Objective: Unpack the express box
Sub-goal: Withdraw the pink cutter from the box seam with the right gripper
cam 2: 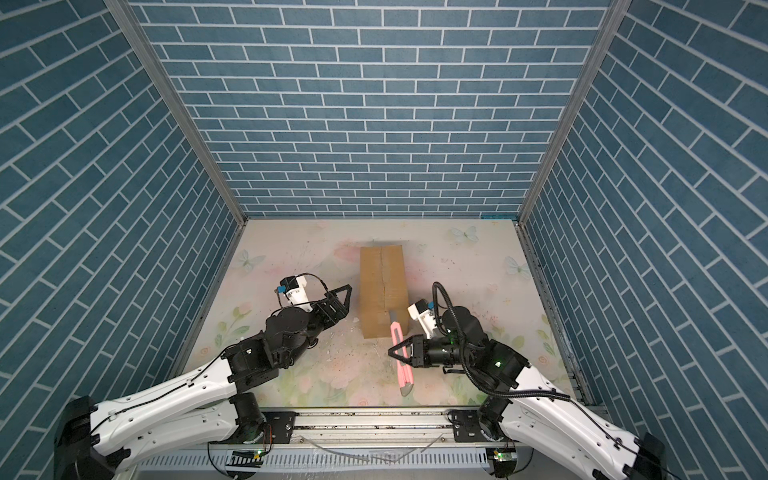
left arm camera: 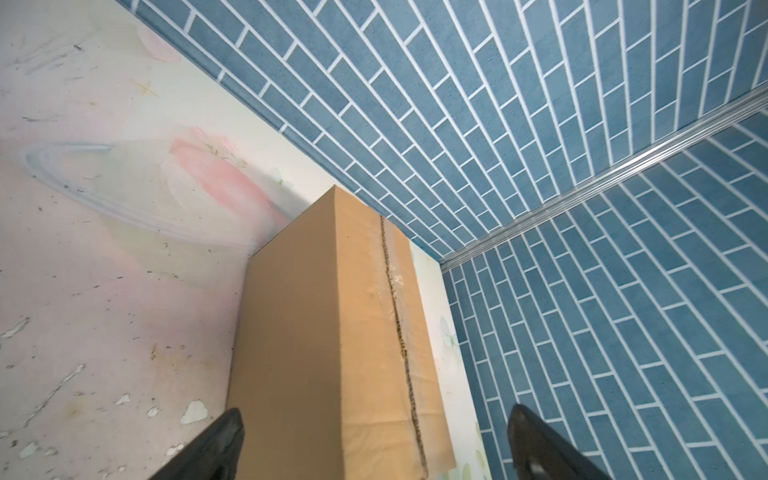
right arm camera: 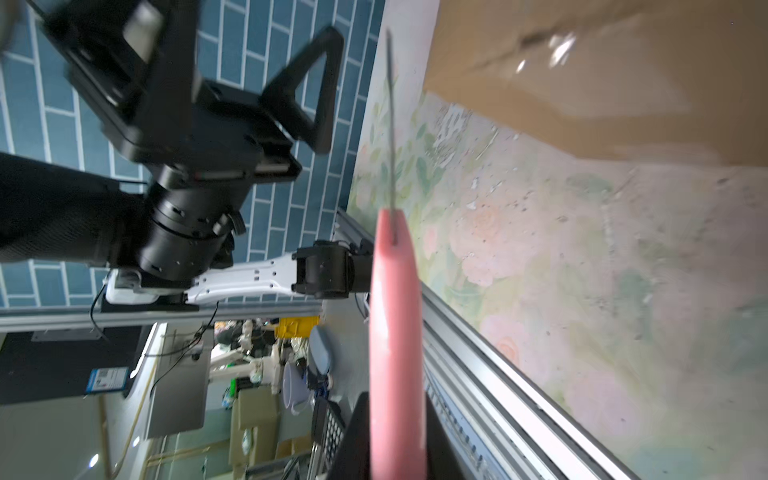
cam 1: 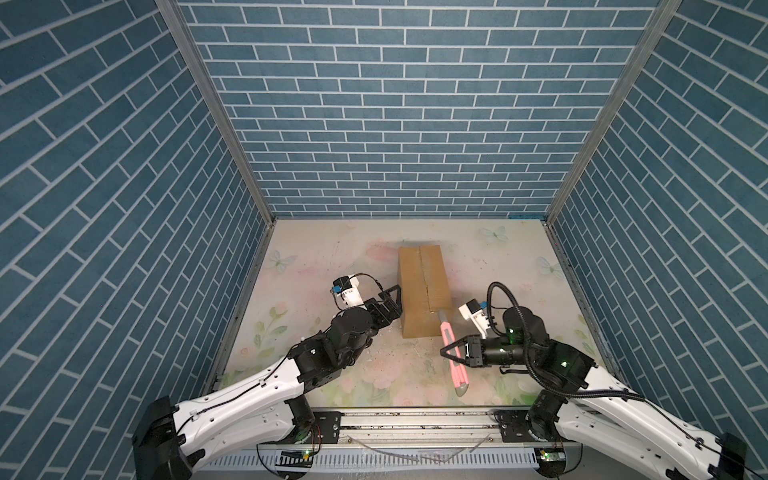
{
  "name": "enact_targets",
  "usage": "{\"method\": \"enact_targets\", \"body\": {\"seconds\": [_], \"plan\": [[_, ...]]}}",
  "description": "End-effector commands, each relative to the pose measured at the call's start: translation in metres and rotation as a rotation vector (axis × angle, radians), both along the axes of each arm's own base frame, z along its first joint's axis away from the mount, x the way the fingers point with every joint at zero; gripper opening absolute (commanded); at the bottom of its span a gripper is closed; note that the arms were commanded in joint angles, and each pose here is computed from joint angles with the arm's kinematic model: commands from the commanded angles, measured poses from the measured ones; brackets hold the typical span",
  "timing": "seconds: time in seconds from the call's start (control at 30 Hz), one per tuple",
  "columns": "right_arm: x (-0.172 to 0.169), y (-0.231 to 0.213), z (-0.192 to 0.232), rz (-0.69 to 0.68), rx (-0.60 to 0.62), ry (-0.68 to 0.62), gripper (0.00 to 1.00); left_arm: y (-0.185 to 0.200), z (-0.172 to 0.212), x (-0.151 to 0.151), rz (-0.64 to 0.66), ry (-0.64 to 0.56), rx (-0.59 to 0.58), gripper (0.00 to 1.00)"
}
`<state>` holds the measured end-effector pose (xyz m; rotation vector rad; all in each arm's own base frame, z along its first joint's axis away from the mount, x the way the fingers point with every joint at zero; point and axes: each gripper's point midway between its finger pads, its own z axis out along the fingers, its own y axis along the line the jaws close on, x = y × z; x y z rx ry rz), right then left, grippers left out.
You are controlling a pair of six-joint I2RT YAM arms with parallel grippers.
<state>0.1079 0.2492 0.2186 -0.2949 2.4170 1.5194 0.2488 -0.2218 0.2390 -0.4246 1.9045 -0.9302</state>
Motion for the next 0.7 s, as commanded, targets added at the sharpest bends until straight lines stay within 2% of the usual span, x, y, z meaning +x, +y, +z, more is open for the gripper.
{"method": "enact_targets", "body": {"seconds": [0.0,0.17,0.27,0.43,0.67], "plan": [[0.015,-0.043,0.002,-0.111,-0.196,-0.096,0.0,0.0,-0.003,0.002,-0.012,0.02,0.063,1.0],[0.043,-0.066,-0.014,-0.188,-0.388,-0.12,0.0,-0.008,-0.009,0.008,-0.041,0.047,0.068,1.0],[0.064,-0.077,-0.037,-0.228,-0.497,-0.089,0.0,-0.011,-0.014,0.012,-0.062,0.075,0.07,1.0],[0.104,-0.109,-0.082,-0.301,-0.745,-0.023,0.0,-0.01,-0.023,0.017,-0.076,0.107,0.065,1.0],[0.148,-0.139,-0.13,-0.322,-0.929,0.072,0.0,0.0,-0.026,0.022,-0.067,0.112,0.069,1.0]]}}
